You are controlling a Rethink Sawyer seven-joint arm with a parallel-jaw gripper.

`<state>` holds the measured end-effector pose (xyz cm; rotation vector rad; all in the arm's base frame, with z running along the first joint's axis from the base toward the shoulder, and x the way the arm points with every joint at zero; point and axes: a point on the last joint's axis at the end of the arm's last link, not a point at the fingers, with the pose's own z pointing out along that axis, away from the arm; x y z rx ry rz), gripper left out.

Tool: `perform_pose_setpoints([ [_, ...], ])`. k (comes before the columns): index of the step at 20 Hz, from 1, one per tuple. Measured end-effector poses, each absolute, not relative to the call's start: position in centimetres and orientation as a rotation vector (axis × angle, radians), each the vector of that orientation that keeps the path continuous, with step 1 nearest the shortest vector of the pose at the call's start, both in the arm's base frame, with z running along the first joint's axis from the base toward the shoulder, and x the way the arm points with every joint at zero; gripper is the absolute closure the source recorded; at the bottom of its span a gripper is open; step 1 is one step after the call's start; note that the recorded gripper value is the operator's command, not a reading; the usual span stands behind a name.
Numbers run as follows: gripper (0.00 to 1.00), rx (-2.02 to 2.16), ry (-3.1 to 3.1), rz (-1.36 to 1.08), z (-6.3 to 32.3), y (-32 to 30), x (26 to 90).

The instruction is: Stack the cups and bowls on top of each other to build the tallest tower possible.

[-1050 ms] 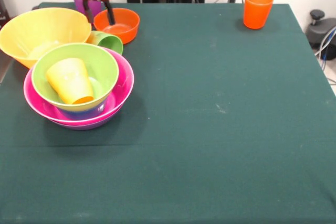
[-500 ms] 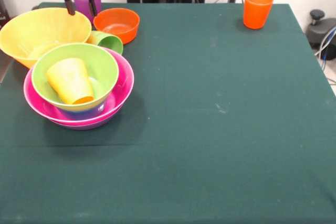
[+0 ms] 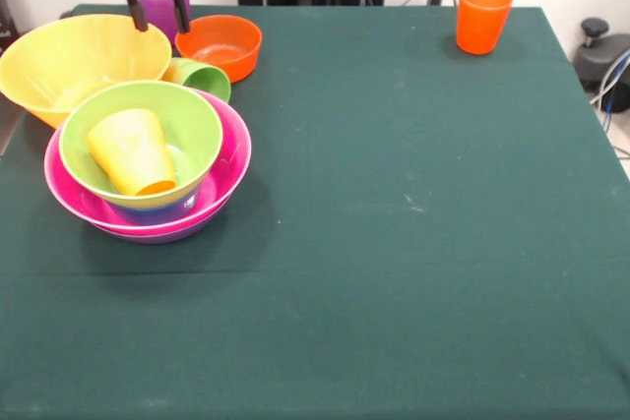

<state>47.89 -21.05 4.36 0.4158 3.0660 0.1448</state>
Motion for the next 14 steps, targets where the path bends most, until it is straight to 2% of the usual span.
perform_pose_setpoints([
  [14,0.00,0.413,3.084,0.192,3.0,-20.3,47.2],
])
